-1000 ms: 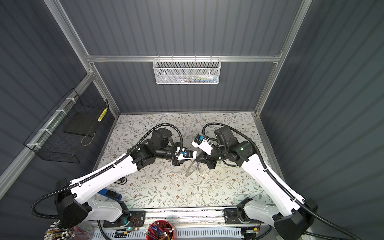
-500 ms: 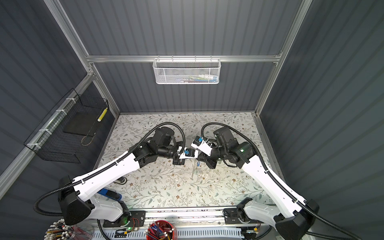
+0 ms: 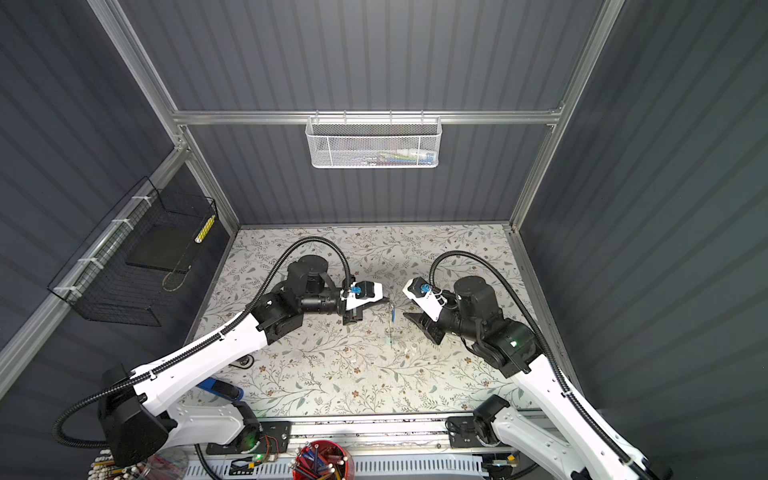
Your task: Put the keys on the keyring
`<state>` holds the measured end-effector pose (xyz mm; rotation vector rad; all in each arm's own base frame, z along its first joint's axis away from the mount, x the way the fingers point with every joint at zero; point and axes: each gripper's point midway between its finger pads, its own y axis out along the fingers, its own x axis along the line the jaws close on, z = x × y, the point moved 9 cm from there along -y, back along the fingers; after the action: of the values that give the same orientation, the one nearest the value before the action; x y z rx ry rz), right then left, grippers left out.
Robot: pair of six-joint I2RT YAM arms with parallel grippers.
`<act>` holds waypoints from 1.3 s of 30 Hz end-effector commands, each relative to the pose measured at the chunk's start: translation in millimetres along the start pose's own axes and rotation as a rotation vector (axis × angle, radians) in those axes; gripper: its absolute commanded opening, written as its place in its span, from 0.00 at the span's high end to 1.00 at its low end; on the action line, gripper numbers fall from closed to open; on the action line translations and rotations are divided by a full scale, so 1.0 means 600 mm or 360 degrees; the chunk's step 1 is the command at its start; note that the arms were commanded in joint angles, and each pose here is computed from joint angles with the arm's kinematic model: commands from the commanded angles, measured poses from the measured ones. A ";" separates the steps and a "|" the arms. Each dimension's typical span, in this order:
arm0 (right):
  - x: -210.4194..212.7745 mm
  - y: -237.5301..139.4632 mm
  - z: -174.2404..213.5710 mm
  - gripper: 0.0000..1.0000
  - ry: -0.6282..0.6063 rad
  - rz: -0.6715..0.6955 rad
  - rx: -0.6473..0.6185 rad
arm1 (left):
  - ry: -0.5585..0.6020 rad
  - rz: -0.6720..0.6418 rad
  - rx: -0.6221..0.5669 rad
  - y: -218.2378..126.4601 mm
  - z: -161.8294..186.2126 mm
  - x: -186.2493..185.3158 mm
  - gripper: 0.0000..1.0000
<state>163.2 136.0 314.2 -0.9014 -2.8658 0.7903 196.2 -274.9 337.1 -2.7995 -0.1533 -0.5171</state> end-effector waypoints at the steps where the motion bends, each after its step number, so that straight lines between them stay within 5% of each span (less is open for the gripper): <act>1: -0.002 0.007 -0.007 0.58 0.0065 0.0032 -0.0123 | -0.0057 -0.0095 -0.0246 -0.017 -0.040 0.015 1.00; 24: -0.020 0.048 -0.082 0.50 -0.0014 0.0119 -0.0506 | -0.0165 -0.0440 -0.0539 -0.032 -0.060 0.042 1.00; 39: -0.038 0.041 -0.122 0.72 -0.0051 0.0312 -0.0634 | -0.0186 -0.0569 -0.0641 -0.029 -0.065 0.059 1.00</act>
<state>206.2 175.4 349.4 -1.1453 -3.0342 0.3279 211.5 -269.1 378.0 -3.1626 -0.6015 -0.4723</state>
